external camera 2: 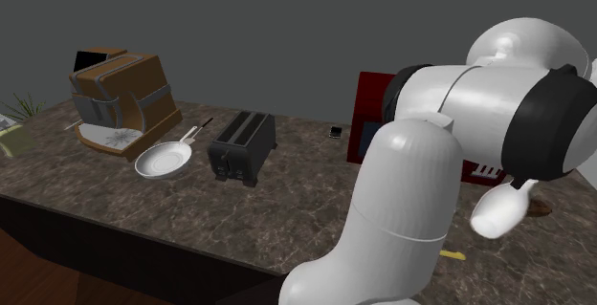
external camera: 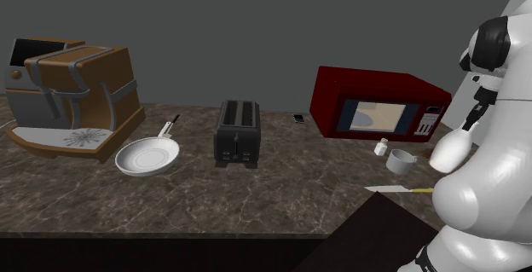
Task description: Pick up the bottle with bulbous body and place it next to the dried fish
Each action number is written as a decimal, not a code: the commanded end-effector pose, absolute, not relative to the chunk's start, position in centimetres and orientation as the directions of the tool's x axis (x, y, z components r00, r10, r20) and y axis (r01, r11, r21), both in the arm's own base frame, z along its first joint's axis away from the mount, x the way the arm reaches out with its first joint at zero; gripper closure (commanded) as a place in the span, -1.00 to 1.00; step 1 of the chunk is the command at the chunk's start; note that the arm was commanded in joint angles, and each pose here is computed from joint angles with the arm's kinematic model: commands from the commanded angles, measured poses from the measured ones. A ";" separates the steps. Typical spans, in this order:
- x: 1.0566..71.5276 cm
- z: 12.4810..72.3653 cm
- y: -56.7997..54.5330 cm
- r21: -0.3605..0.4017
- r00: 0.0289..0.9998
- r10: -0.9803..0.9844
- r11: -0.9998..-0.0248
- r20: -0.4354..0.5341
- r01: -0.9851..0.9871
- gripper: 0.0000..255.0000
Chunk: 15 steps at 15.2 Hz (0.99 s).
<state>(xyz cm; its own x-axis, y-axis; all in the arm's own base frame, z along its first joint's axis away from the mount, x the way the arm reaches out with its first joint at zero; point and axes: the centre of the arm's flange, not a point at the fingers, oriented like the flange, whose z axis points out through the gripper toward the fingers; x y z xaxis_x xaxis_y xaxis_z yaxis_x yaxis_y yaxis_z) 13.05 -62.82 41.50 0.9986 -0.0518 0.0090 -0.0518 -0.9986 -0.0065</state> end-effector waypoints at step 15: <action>13.1 36.0 -62.9 -0.006 0.999 -0.052 -0.999 0.009 -0.052 1.00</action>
<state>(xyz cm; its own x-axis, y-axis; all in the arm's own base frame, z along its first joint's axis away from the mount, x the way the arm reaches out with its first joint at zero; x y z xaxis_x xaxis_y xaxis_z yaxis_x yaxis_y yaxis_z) 13.07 -62.87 35.95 0.9986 -0.0518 0.0091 -0.0517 -0.9986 -0.0062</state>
